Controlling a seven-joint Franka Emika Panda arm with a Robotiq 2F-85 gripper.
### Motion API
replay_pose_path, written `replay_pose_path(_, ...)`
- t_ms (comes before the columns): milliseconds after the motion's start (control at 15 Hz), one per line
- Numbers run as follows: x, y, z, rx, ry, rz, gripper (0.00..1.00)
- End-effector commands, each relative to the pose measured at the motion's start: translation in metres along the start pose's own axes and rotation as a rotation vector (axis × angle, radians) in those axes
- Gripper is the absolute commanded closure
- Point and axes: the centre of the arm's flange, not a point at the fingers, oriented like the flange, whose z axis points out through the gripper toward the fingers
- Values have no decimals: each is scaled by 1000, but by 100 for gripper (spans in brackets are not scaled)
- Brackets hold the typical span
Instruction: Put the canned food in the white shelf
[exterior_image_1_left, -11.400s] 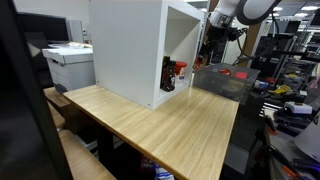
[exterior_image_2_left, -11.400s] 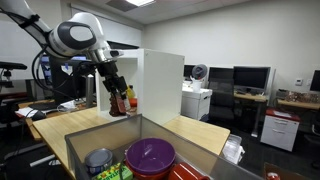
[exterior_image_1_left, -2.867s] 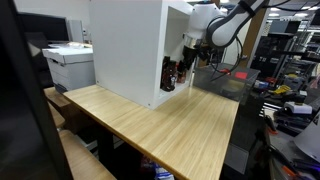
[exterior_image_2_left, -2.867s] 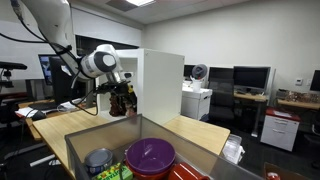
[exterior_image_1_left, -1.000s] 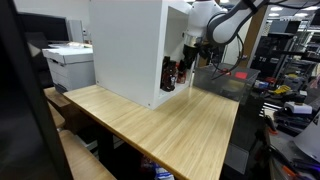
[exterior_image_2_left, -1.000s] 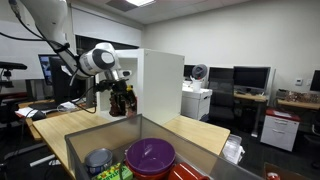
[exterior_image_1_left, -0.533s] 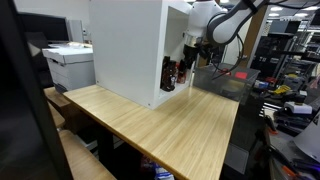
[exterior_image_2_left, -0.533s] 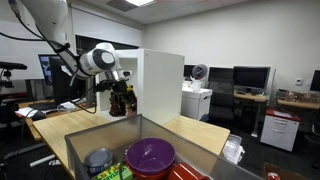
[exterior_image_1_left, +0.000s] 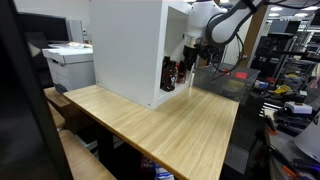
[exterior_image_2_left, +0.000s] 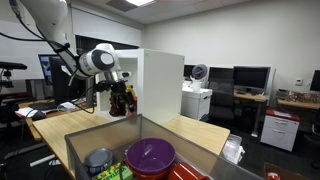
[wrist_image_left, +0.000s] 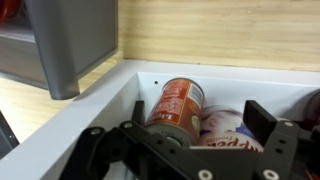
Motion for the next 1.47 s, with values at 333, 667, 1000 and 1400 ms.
replay_pose_path(333,-13,-4,-11,20,-15,-16,0)
replay_pose_path(667,-23,0,-28,41,-4,-57,0)
replay_pose_path(1000,-9,-2,-25,24,21,-49,0)
replay_pose_path(1400,-12,-3,-22,7,21,-55,0)
